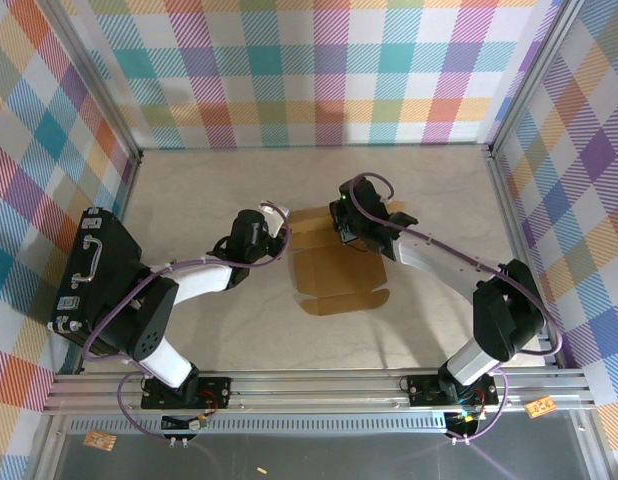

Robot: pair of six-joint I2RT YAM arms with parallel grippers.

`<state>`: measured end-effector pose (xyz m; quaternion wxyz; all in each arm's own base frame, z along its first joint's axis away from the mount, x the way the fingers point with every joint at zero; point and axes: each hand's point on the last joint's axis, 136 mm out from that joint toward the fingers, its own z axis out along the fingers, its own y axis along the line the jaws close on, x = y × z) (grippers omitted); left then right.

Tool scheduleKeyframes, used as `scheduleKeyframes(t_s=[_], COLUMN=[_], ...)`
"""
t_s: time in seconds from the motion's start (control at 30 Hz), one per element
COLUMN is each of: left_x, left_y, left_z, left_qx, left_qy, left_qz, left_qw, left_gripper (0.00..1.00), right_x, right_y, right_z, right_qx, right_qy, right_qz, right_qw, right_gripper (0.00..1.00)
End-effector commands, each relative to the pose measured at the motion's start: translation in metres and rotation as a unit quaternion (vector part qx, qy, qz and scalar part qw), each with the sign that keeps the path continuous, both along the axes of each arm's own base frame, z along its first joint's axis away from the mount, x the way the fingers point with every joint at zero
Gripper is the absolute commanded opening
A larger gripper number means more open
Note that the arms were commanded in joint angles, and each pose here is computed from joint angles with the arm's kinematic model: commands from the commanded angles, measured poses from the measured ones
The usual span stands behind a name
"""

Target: Fold the paper box

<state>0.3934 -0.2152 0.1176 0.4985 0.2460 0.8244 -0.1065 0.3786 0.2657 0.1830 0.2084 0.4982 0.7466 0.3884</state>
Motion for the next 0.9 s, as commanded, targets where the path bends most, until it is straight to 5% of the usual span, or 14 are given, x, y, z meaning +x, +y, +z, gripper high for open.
scheduleKeyframes(t_s=[0.0, 0.13, 0.33, 0.5, 0.7, 0.87], left_x=[-0.012, -0.035, -0.042, -0.035, -0.039, -0.022], left_y=[-0.003, 0.004, 0.052, 0.025, -0.036, -0.038], left_z=[0.014, 0.041, 0.090, 0.099, 0.099, 0.067], left_qx=[-0.021, -0.093, -0.249, -0.286, -0.298, -0.280], left_qy=[0.028, 0.075, 0.127, 0.206, 0.271, 0.297], left_qz=[-0.007, -0.009, 0.068, 0.051, 0.033, 0.096], left_qw=[0.999, 0.993, 0.958, 0.934, 0.915, 0.908], left_gripper=[0.54, 0.74, 0.74, 0.49, 0.68, 0.70], right_x=[-0.003, 0.001, 0.004, 0.004, -0.003, -0.007], right_y=[-0.016, -0.014, -0.008, -0.001, -0.007, -0.008], right_z=[-0.011, -0.012, -0.020, -0.030, -0.041, -0.045], right_qx=[-0.007, -0.007, -0.011, -0.007, -0.019, -0.016], right_qy=[-0.001, -0.010, -0.036, -0.063, -0.084, -0.110], right_qz=[-0.034, -0.023, 0.004, 0.031, 0.043, 0.053], right_qw=[0.999, 1.000, 0.999, 0.998, 0.995, 0.992], right_gripper=[0.05, 0.00, 0.00, 0.00, 0.00, 0.02])
